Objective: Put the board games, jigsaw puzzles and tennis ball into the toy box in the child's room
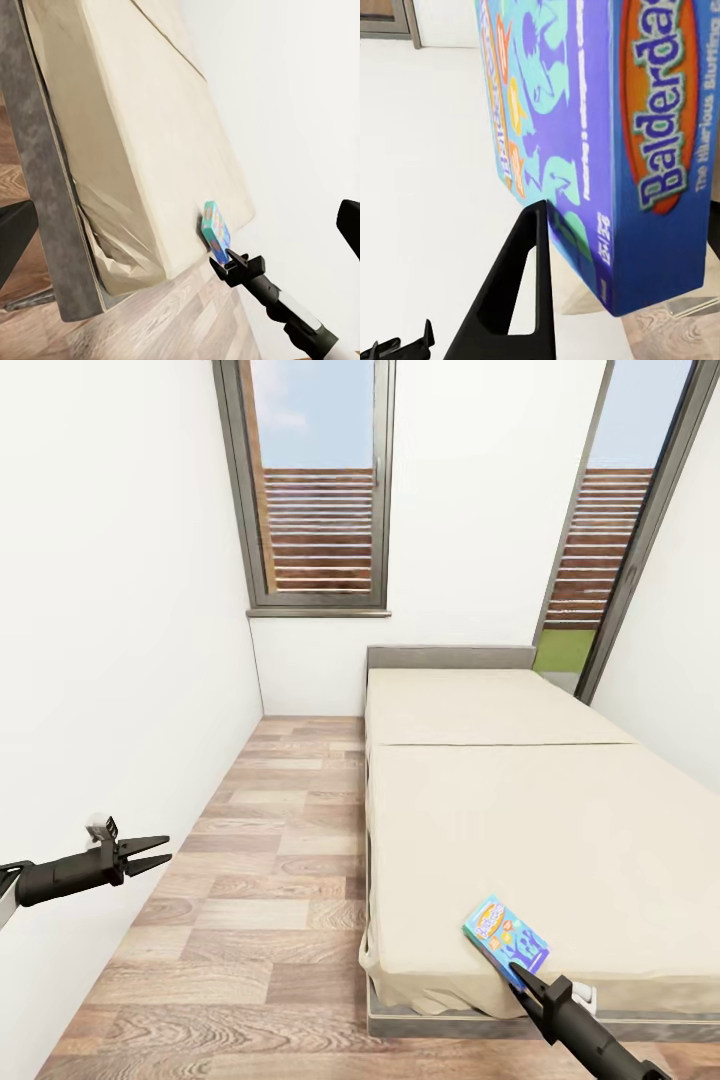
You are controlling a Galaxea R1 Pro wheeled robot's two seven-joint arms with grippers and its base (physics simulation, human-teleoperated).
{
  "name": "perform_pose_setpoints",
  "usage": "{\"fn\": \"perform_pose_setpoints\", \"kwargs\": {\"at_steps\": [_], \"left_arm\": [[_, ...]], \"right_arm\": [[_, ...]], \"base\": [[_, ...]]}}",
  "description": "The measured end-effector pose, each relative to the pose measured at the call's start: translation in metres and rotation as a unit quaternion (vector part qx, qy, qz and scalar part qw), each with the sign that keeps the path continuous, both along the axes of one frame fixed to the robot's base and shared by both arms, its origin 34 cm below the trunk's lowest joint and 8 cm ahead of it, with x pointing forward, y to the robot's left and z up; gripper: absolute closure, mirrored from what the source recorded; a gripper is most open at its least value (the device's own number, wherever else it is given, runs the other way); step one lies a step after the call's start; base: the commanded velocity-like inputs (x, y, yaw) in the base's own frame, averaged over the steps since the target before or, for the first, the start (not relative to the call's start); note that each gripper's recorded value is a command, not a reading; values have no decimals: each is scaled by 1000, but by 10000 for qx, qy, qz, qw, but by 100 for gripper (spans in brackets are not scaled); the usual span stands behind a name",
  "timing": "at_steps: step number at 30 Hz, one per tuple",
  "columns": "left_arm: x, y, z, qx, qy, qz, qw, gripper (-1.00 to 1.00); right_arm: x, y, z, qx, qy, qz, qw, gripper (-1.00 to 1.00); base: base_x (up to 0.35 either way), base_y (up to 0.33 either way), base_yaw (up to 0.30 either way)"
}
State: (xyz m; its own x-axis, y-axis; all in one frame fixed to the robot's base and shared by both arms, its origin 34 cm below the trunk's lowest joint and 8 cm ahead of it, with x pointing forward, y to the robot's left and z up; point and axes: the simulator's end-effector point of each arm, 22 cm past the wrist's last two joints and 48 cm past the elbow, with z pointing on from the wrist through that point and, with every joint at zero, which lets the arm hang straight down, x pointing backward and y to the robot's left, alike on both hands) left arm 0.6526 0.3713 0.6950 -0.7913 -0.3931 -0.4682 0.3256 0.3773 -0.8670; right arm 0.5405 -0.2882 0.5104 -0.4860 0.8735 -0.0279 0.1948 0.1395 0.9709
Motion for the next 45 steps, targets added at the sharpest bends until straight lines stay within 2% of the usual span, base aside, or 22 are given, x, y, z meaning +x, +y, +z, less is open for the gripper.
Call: {"fn": "perform_pose_setpoints", "kwargs": {"at_steps": [4,5,7,20,45], "left_arm": [[1,0,4,-1,0,0,10000,-100],[1,0,7,-1,-1,1,10000,-100],[2,0,9,0,0,1,10000,-100],[2,0,9,1,-2,0,10000,-100],[11,0,53,-2,2,2,10000,-100]], "right_arm": [[3,0,6,4,-26,-10,10000,100],[20,-3,24,97,-237,-89,9996,100],[22,-3,29,134,-271,-105,9995,100],[22,-2,28,107,-259,-95,9996,100],[31,-3,72,111,-253,-106,9996,100]], "base": [[0,0,0],[0,0,0],[0,0,0],[0,0,0],[0,0,0]]}}
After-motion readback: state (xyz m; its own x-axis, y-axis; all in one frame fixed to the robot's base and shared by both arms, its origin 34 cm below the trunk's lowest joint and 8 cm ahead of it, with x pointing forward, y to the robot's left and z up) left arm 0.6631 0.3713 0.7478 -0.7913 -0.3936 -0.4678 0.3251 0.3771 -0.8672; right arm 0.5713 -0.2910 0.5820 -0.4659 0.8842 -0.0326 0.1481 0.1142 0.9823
